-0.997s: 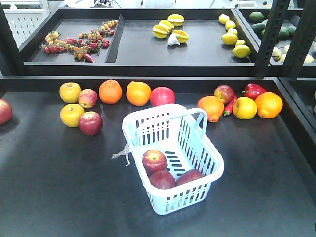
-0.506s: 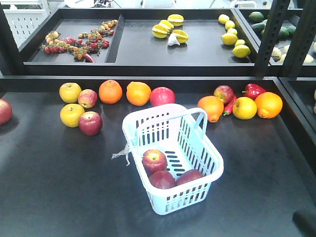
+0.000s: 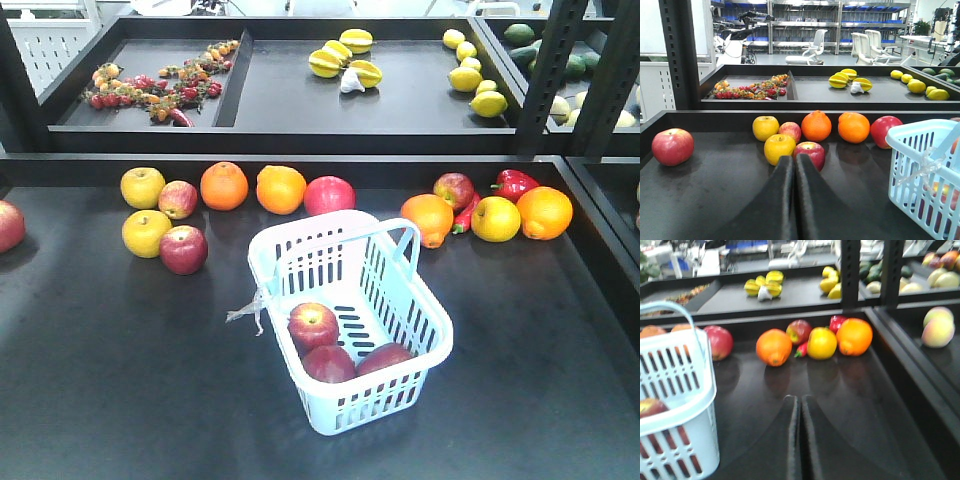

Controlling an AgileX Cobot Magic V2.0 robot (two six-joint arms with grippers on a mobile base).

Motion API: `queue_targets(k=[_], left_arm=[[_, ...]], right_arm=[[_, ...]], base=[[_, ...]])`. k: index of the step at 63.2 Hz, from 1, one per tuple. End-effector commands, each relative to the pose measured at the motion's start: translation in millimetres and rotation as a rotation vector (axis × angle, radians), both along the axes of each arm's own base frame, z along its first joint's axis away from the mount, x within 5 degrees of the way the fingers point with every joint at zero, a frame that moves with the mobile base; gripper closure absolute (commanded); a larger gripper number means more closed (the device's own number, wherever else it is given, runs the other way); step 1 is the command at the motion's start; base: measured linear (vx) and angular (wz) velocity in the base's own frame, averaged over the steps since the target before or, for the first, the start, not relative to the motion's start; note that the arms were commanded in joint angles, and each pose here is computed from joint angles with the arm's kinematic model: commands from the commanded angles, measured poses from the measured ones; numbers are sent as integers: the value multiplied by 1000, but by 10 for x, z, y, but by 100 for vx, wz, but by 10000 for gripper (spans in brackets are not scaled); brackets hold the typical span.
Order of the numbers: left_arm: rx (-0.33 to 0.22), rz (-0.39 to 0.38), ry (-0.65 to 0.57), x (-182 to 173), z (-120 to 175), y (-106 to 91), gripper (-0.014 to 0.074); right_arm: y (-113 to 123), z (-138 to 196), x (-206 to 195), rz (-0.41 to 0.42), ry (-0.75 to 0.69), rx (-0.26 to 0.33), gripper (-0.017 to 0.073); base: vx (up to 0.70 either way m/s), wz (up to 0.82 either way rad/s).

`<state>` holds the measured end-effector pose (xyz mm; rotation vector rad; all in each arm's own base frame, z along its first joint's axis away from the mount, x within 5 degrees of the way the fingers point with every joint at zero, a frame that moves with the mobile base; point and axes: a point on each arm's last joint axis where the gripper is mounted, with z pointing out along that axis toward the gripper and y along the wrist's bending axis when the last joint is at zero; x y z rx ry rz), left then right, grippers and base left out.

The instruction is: Pick three apples into basket with both arms

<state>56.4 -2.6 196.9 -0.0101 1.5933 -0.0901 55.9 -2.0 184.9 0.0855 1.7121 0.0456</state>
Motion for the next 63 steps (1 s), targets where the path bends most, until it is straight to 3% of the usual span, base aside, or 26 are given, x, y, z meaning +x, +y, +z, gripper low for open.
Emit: queue_targets(k=[1, 21, 63], left_arm=[[-5, -5, -70, -2, 1, -5, 600], [-5, -5, -70, -2, 1, -5, 600], [-5, -5, -70, -2, 1, -5, 600]], right_arm=[[5, 55, 6, 5, -106, -41, 564], [15, 117, 7, 15, -174, -41, 564], [14, 116, 7, 15, -171, -43, 564]], base=[[0, 0], [0, 0], [0, 0]])
